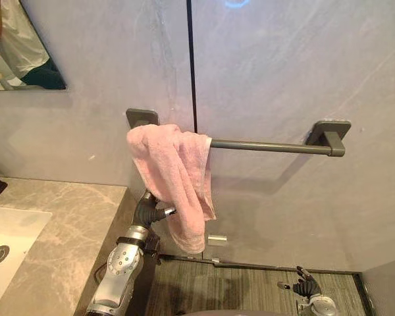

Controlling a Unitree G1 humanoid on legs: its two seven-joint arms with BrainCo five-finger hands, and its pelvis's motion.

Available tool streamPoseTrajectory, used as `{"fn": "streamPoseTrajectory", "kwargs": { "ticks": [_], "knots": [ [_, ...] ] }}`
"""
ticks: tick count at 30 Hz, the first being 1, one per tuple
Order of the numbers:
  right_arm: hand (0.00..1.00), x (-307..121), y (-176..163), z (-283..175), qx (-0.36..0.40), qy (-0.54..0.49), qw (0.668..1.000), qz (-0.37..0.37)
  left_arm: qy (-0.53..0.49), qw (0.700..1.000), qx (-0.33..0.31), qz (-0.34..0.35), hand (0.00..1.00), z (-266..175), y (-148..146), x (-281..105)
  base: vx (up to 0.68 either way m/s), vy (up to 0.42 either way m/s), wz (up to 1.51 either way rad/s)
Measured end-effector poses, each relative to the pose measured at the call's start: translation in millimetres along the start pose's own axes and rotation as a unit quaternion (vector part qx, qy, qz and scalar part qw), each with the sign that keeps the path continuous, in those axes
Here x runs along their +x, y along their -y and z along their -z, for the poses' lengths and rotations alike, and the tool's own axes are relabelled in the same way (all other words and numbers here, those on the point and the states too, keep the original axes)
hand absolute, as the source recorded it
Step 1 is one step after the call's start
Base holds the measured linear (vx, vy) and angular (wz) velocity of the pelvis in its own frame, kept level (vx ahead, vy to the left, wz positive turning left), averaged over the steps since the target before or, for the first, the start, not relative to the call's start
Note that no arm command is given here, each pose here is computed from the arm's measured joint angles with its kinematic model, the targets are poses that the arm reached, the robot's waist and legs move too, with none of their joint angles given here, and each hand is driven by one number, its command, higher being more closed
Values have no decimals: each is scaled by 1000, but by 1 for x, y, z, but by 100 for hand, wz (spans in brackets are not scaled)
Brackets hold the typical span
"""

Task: Organize washtable

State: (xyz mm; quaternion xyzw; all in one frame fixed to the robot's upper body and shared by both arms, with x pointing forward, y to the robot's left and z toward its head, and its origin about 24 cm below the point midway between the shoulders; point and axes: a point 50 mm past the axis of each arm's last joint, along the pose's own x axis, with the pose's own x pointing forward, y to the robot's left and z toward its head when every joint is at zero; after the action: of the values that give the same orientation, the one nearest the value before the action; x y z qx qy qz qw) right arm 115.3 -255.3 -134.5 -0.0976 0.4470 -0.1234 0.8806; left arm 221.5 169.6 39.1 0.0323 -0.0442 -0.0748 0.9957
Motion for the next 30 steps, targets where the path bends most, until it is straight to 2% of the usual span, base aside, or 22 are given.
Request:
{"fn": "streamPoseTrajectory", "kwargs": {
  "ticks": [11,19,24,30],
  "knots": [
    [0,0,-5,-5,-14,13,1000,-11,15,1000,2,1,100,-6,0,7,-23,-10,-3],
    [0,-11,-10,-75,-8,182,983,-26,22,1000,2,-10,100,-9,-2,7,-1,-2,-1],
    [0,-35,-20,-114,7,292,954,-69,43,999,-8,-16,100,-17,1,8,-6,-16,-9],
    [0,-66,-17,-146,-6,388,913,-124,60,998,-8,-16,100,-24,0,7,-27,-17,-4]
  ]
}}
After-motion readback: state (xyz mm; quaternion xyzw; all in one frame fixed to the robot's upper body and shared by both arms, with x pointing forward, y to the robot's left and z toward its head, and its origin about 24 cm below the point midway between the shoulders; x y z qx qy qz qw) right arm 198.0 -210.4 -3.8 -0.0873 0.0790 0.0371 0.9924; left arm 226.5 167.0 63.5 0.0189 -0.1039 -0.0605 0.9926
